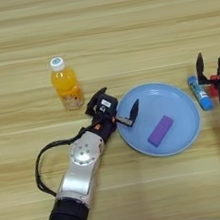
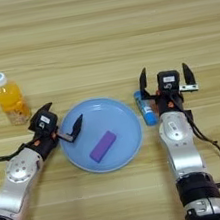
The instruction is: Move the objects on the table
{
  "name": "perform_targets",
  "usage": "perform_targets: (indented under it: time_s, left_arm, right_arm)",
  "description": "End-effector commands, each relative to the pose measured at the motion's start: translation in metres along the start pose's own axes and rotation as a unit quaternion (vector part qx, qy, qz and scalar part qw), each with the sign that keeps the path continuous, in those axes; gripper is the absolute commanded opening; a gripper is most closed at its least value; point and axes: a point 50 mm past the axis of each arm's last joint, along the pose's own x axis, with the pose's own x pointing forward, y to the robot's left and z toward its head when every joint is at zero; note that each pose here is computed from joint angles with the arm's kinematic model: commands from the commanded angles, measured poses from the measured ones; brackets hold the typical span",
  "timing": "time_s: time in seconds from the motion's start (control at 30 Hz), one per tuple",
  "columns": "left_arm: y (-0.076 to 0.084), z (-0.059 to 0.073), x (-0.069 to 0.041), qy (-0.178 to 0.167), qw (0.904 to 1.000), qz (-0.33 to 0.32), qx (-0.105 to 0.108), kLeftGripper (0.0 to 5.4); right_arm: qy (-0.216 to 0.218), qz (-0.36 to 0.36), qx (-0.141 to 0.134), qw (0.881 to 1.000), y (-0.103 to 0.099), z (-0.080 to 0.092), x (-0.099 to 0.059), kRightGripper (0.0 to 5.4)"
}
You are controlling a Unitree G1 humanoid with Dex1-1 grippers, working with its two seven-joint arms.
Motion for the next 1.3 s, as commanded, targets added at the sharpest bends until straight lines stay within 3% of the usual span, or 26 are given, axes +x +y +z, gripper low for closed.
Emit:
perform_targets:
  time_s: [0.03, 0.1, 0.4, 0.63, 1.1, 1.3]
  left_arm:
    - [0.003, -0.001, 0.006, 0.02, 0.9991, 0.006, 0.036, 5.38]
    - [0.004, -0.002, 0.008, 0.032, 0.9977, 0.013, 0.059, 5.38]
    - [0.012, -0.004, 0.02, 0.061, 0.9934, 0.019, 0.095, 5.38]
    - [0.019, 0.004, 0.032, 0.053, 0.9936, 0.03, 0.095, 5.38]
    - [0.022, 0.001, 0.034, 0.057, 0.9935, 0.045, 0.088, 5.38]
    - [0.028, 0.0, 0.035, 0.055, 0.9908, 0.08, 0.094, 5.38]
  right_arm:
    - [0.0, 0.001, -0.003, 1.0, 0.001, 0.001, 0.001, 5.4]
    - [0.0, 0.001, -0.003, 1.0, 0.002, 0.001, 0.001, 5.4]
    - [-0.001, 0.002, -0.002, 1.0, 0.003, 0.002, 0.0, 5.4]
    - [-0.004, 0.002, -0.002, 1.0, 0.003, 0.003, -0.001, 5.4]
    - [-0.008, 0.006, -0.004, 1.0, 0.004, 0.004, -0.001, 5.4]
    - [-0.009, 0.008, -0.005, 1.0, 0.005, 0.005, -0.001, 5.4]
